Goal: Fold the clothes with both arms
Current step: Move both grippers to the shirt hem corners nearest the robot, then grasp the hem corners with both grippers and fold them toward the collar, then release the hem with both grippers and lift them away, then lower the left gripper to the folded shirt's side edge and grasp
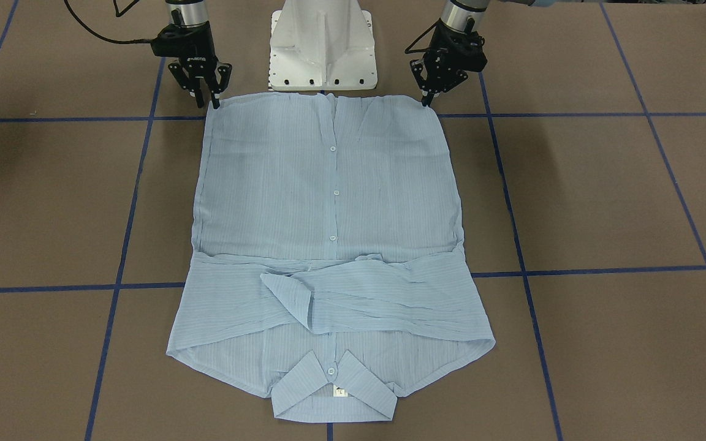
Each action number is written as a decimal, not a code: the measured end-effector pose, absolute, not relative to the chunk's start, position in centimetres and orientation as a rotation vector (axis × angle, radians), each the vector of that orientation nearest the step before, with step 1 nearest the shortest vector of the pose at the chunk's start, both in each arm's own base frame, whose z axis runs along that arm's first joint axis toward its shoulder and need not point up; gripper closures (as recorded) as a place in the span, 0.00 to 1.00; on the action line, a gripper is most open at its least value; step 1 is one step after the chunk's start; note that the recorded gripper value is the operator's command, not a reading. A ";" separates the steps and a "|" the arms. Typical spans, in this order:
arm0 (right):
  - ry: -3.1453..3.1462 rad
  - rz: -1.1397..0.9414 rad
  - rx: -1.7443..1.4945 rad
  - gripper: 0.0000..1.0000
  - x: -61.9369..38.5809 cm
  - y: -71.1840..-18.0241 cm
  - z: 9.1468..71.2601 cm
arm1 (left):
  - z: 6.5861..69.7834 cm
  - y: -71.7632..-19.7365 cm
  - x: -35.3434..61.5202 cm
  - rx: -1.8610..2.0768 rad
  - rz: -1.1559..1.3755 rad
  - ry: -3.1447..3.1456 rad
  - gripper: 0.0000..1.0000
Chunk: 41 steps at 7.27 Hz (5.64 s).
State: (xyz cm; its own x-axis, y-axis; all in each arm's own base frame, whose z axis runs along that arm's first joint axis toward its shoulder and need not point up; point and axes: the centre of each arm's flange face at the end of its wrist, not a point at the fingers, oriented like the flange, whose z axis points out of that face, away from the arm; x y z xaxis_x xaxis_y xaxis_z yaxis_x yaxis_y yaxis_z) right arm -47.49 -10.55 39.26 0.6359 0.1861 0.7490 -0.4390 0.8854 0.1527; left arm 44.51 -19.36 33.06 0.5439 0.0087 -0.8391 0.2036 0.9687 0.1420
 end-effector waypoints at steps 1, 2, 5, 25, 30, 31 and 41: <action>-0.806 0.359 0.337 0.70 -47.6 -10.0 39.4 | 33.1 -19.3 44.5 0.234 -0.117 0.991 1.00; -0.805 0.354 0.337 0.97 -47.6 -9.7 39.5 | 33.1 -19.3 44.5 0.234 -0.117 0.991 1.00; -0.803 0.354 0.347 1.00 -47.6 -9.7 39.6 | 33.1 -19.4 44.4 0.235 -0.117 0.991 1.00; -0.686 0.455 0.344 1.00 -33.9 -47.0 17.8 | 20.8 -49.6 37.4 0.447 -0.086 0.774 1.00; -0.644 0.468 0.342 1.00 -42.0 -55.7 29.6 | 30.4 -57.8 45.2 0.486 -0.112 0.734 1.00; -0.638 0.460 0.337 1.00 -42.6 -55.3 30.4 | 31.1 -57.9 45.5 0.482 -0.111 0.727 1.00; -0.648 0.383 0.378 0.00 -40.7 -53.9 30.3 | 35.1 -45.0 40.9 0.466 0.107 0.887 0.00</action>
State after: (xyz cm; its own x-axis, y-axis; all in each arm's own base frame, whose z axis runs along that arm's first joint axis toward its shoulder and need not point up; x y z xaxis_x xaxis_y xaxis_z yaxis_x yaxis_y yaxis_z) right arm -40.72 -53.93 30.28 0.7331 0.2242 0.6421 -0.4547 0.8636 0.2176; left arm 40.86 -45.04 35.08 0.6338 0.2798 -0.7211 0.0999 0.8948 0.4351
